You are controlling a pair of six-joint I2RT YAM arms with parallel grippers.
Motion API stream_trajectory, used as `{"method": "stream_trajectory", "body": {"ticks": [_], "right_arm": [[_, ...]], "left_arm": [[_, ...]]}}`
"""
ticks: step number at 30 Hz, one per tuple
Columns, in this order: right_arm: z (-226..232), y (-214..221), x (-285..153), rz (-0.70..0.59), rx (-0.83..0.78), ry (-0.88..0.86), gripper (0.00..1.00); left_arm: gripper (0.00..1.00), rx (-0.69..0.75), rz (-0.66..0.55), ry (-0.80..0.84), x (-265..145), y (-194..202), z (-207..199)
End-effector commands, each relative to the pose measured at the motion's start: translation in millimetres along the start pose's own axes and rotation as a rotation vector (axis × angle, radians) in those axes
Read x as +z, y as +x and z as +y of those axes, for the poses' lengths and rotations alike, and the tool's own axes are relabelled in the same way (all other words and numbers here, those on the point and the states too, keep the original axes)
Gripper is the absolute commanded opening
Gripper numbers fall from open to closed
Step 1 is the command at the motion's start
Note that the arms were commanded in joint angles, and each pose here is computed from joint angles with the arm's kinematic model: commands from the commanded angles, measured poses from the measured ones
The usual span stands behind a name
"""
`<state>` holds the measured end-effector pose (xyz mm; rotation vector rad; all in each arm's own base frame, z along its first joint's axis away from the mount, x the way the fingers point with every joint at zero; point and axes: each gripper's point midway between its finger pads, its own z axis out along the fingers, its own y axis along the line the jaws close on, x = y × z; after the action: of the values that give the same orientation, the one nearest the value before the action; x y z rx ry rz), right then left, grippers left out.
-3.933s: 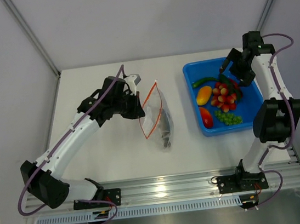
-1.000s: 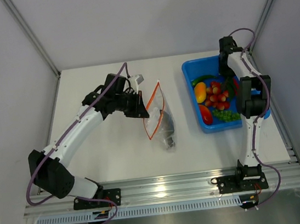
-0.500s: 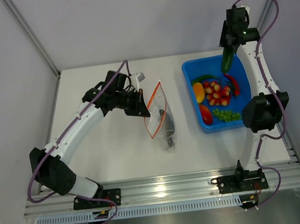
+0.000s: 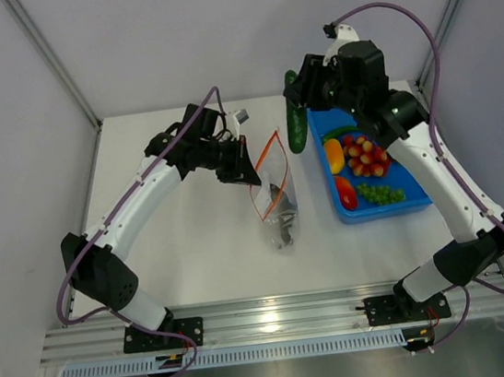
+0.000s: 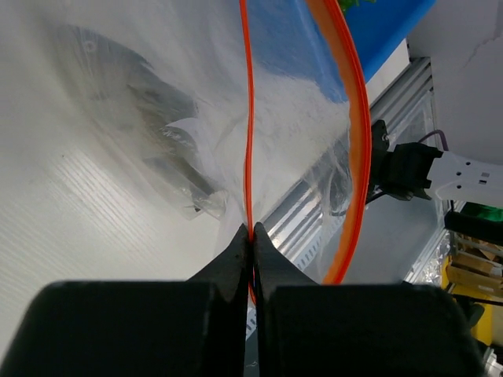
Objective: Place the food in the zip-top bag and seal the zipper
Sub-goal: Place the fake vegetable in the zipper food storage bag.
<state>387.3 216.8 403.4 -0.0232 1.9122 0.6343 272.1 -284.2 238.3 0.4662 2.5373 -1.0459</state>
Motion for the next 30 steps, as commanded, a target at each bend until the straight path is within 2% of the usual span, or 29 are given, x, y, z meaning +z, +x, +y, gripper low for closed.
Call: {"method": "stream_trajectory", "body": {"ticks": [1,4,15,30], "right_arm": [[46.5,-10.7,-7.9,-0.083,0.031,-0.144,0.00],[57.0,6.8,-3.6,-0.071,0.050,-0.159,0.00],[41.3,68.2,20.9,-0.007,0.124,0.075,0.00],[35.5,120.7,7.5,0.113,0.068,0.203,0.00]], "left_arm": [[0.01,-0.018,-0.016,0.060,-9.9,-10.0,-17.5],[0.01,-0.034,-0.012,0.075,-9.2,-10.2,-19.9],[0.01,-0.065,-0.039,0.075,-10.1,-7.1,-19.7],[0.01,-0.082,-0.083,0.077,-16.8,-6.0,-22.2]]}}
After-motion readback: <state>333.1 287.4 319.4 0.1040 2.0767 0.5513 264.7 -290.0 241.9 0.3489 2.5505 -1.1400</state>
